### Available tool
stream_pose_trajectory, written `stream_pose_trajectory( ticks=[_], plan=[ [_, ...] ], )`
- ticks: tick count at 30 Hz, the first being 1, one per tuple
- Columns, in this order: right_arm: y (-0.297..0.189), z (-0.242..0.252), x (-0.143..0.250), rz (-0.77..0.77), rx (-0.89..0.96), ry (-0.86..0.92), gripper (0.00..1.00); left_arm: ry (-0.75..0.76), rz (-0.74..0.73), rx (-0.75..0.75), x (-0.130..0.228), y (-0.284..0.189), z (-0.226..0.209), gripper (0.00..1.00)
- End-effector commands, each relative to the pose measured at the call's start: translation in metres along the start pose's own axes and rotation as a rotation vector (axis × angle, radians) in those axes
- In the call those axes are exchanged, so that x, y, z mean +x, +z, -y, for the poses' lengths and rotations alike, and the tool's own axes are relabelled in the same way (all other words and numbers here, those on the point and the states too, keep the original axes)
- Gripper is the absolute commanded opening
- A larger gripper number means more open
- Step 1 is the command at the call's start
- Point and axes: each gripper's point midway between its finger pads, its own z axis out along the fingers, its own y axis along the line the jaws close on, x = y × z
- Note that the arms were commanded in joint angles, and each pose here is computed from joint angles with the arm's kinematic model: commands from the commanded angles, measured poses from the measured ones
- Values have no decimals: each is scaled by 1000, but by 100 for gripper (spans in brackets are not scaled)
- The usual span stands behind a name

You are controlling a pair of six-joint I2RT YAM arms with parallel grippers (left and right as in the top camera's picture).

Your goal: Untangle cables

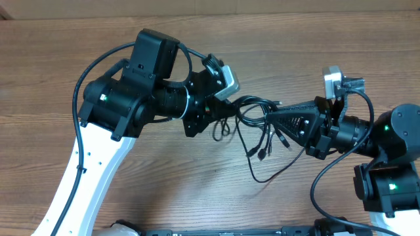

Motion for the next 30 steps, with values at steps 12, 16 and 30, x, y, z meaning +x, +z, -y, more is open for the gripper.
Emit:
stream_pose_trajectory(
  ticks=[12,16,30],
  plan=[
    [10,35,18,-88,9,170,4,39,31,13,-10,-6,7,4],
    [11,38,19,-90,11,178,4,38,27,6,-9,-6,6,4],
    [10,16,12,-111,-89,115,4,36,27,11,-9,-5,5,59]
  ],
)
